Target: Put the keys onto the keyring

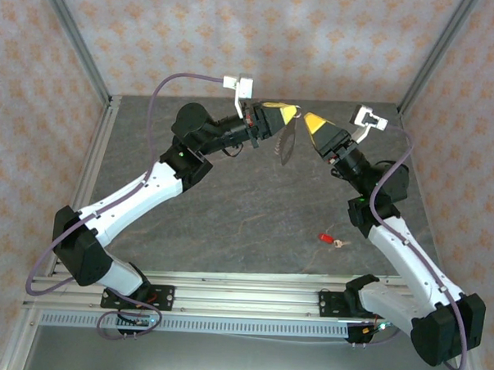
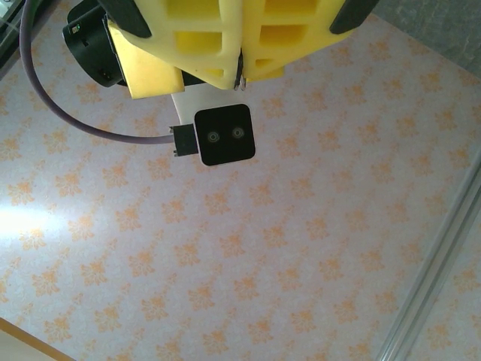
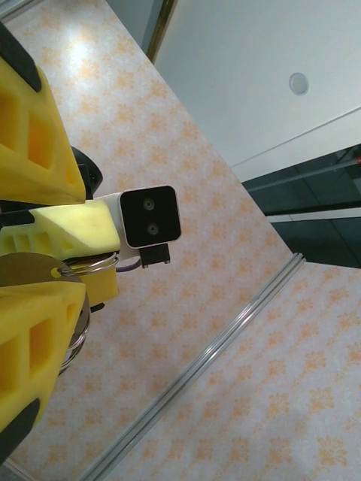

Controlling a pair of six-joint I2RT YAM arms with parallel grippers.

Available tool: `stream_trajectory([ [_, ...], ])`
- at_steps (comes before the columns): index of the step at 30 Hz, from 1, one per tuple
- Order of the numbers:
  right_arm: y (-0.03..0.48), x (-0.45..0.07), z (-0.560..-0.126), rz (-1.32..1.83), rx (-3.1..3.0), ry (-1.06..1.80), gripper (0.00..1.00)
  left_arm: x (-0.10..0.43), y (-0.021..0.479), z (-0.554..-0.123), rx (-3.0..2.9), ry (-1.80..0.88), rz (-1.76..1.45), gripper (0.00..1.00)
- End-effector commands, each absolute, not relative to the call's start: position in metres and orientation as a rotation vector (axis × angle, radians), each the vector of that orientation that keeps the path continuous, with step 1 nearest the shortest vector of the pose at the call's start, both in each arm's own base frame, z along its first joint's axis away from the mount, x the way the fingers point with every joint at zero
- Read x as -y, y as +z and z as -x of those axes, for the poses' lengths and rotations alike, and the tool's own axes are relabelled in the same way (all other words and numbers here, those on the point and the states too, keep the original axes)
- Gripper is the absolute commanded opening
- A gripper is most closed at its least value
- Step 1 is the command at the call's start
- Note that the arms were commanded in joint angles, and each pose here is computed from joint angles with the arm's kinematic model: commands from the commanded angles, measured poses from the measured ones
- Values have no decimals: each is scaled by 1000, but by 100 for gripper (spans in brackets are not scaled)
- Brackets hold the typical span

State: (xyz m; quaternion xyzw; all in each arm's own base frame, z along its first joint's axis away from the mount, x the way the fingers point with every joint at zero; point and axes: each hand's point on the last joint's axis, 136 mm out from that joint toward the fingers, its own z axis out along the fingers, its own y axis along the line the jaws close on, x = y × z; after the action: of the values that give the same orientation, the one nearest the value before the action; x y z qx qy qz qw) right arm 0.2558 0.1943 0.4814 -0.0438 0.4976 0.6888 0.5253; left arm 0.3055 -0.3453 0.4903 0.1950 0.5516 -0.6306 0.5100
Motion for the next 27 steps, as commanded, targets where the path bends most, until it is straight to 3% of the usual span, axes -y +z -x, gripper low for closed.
stream_trajectory([
  [1, 508, -193, -240, 183, -1088, 1643, 32, 340, 504, -304, -1252, -1524, -462, 0],
  [15, 509, -200, -246, 189, -1091, 1643, 31, 346, 501, -304, -1263, -1536, -470, 0],
  [19, 509, -200, -246, 189, -1091, 1639, 24, 348, 499, -304, -1265, -1537, -472, 0],
  [27, 506, -201, -249, 188, -1101, 1635, 0, 352, 498, -304, -1273, -1543, -484, 0],
])
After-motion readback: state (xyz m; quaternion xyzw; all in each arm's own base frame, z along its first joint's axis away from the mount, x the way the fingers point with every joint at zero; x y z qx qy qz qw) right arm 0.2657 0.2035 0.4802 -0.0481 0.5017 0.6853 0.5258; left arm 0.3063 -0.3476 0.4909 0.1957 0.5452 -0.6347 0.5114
